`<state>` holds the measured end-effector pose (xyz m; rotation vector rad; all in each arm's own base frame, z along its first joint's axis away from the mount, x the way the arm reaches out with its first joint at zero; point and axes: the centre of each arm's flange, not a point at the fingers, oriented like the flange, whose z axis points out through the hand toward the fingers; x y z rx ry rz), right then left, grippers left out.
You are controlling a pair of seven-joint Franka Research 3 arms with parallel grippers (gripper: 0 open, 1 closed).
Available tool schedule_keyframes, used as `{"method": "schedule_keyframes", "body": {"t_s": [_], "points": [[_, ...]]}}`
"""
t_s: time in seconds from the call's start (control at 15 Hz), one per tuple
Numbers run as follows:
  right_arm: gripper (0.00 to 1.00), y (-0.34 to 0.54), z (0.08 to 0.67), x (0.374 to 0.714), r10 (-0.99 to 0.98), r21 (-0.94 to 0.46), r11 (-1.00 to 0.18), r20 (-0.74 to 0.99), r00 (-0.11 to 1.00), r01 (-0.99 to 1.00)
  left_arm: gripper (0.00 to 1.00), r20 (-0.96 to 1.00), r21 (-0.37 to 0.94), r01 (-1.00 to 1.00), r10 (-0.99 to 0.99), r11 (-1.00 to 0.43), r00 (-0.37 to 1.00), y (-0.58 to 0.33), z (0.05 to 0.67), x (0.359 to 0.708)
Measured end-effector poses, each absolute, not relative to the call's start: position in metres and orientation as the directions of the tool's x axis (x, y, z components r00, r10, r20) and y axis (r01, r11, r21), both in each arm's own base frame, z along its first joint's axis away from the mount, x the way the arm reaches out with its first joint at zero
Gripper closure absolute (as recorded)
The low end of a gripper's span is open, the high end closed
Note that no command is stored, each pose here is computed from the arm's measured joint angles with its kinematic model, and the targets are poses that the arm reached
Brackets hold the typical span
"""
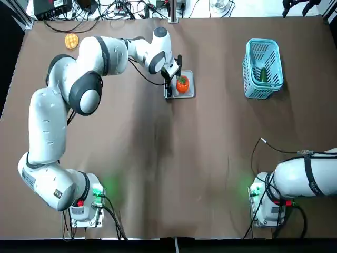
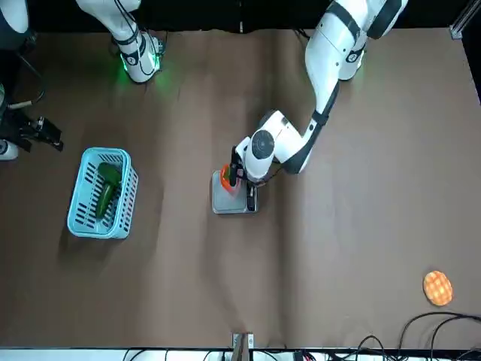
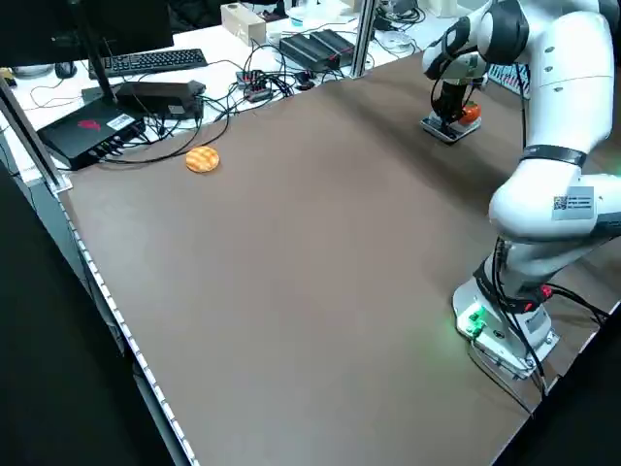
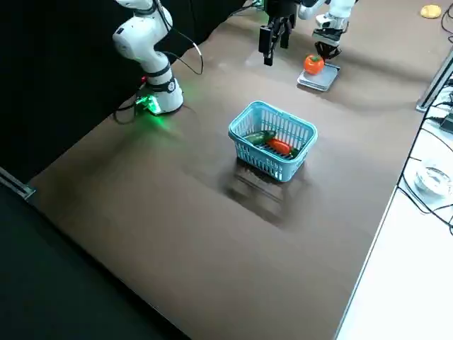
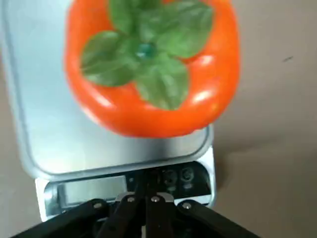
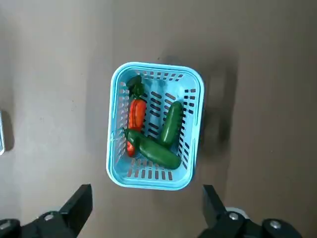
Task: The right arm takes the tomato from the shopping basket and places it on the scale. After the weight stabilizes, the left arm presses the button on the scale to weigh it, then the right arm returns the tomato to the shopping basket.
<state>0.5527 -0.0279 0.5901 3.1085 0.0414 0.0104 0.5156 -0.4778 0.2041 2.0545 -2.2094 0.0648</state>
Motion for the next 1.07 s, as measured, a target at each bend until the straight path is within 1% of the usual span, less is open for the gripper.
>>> {"method": "schedule_keyframes", "body": {"t_s": [0.27,0.53,0.6,0.67,0.73,0.87,0.93,1.0,1.07], "points": [[0.02,-0.029,0.589,0.553,0.025,0.033,-0.999,0.004,1.0,0.024,0.99,0.115,0.041,-0.999,-0.993,0.034,-0.029,-0.456,0.243,0.542],[0.02,-0.029,0.589,0.553,0.025,0.033,-0.999,0.004,1.0,0.025,0.99,0.098,0.023,-0.999,-0.995,-0.022,0.024,-0.415,0.311,0.569],[0.01,-0.029,0.589,0.553,0.025,0.033,-0.999,0.004,1.0,0.025,0.94,0.105,0.001,-0.999,-0.994,-0.038,0.038,-0.403,0.331,0.577],[0.01,-0.028,0.589,0.553,0.027,0.033,-0.999,0.003,1.0,0.027,0.94,0.111,-0.02,-0.998,-0.992,-0.056,0.053,-0.392,0.352,0.583],[0.01,-0.026,0.588,0.553,0.029,0.033,-0.999,0.003,1.0,0.029,0.91,0.112,-0.035,-0.997,-0.991,-0.075,0.071,-0.378,0.371,0.589],[0.01,-0.019,0.587,0.553,0.043,0.03,-0.999,-0.007,0.999,0.043,0.76,0.103,-0.045,-0.992,-0.988,-0.12,0.115,-0.346,0.402,0.6],[0.01,-0.01,0.585,0.553,0.054,0.014,-0.998,-0.016,0.998,0.054,0.75,0.094,-0.042,-0.989,-0.986,-0.144,0.14,-0.329,0.412,0.605],[0.01,0.002,0.583,0.553,0.064,-0.031,-0.998,-0.022,0.998,0.063,0.74,0.083,-0.035,-0.985,-0.983,-0.167,0.164,-0.312,0.42,0.61],[0.01,0.016,0.581,0.553,0.073,-0.094,-0.993,-0.026,0.997,0.07,0.67,0.072,-0.025,-0.981,-0.979,-0.191,0.189,-0.295,0.424,0.614]]}}
